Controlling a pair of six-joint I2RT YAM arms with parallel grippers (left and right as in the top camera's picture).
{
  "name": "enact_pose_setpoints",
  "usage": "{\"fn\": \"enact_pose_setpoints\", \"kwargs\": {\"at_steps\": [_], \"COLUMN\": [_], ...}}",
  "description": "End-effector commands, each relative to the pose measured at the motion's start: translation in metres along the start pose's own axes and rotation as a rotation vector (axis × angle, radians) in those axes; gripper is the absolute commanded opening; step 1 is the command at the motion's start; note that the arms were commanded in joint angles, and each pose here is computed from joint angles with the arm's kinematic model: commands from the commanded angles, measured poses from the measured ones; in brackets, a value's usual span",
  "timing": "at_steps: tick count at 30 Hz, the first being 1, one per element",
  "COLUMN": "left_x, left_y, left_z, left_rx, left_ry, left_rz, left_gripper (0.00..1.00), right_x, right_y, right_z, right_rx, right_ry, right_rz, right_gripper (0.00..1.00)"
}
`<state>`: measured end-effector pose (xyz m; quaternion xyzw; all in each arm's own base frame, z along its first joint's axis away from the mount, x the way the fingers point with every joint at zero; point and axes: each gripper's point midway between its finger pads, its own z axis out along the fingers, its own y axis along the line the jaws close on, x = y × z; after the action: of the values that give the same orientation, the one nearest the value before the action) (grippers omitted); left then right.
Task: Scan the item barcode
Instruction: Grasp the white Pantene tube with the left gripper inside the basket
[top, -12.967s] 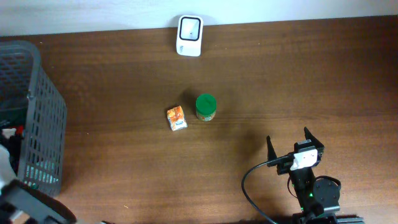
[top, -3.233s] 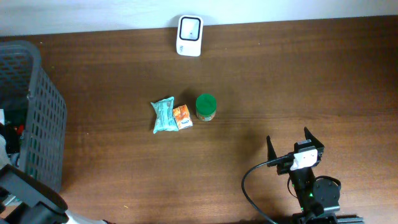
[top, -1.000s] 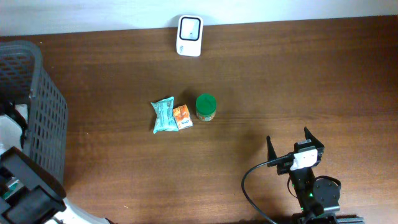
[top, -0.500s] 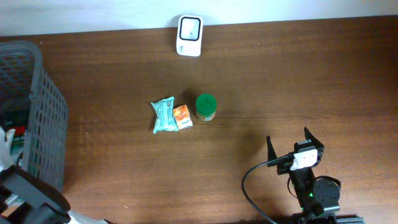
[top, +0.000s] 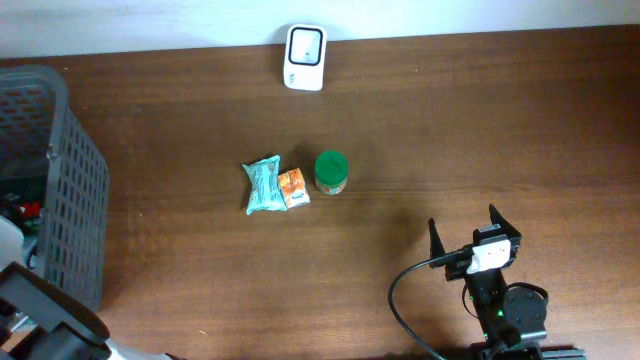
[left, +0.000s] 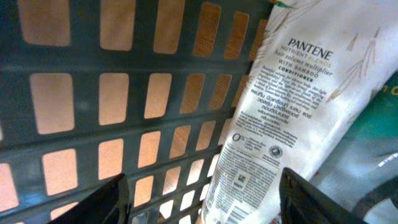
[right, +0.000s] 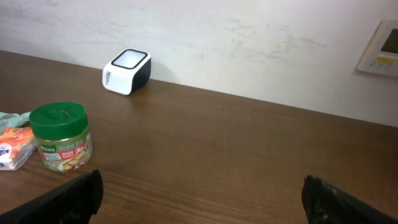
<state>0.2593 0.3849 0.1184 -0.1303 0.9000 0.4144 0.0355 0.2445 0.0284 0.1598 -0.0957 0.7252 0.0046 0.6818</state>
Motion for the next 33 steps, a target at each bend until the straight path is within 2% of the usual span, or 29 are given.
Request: {"fn": "enact_pose_setpoints", "kwargs": {"at_steps": [1, 13, 18, 19, 22, 27, 33], "left_x": [0.011, 0.025, 0.031, 0.031, 0.029, 0.020, 0.008], "left_y": [-0.012, -0.076, -0.107, -0.108, -0.111, -0.112, -0.081], "left_z": [0.013, 0.056, 0.059, 0.058, 0.056, 0.049, 0.031], "left_rx": [0.012, 0.148, 0.272, 0.281, 0.280, 0.240, 0.146], "left_ry": [0.028, 0.099, 0.097, 0.095, 0.091, 0.095, 0.071], "left_rz": [0.058, 0.155, 0.183, 0.184, 0.191, 0.174, 0.130], "left_gripper": [0.69, 0.66, 0.60, 0.57, 0.30, 0.00, 0.00], "right_x": [0.002, 0.002, 0.002, 0.002, 0.002, 0.002, 0.002], "right_y": [0.000, 0.000, 0.000, 0.000, 0.000, 0.000, 0.000], "right_z": [0.000, 0.000, 0.000, 0.000, 0.000, 0.000, 0.000], "right_rx": [0.001, 0.001, 0.001, 0.001, 0.001, 0.001, 0.001], "right_ry": [0.000, 0.000, 0.000, 0.000, 0.000, 0.000, 0.000], "right_rz": [0.015, 0.015, 0.015, 0.015, 0.015, 0.015, 0.015], "right_gripper": [0.98, 0.98, 0.99, 0.98, 0.98, 0.98, 0.99]}}
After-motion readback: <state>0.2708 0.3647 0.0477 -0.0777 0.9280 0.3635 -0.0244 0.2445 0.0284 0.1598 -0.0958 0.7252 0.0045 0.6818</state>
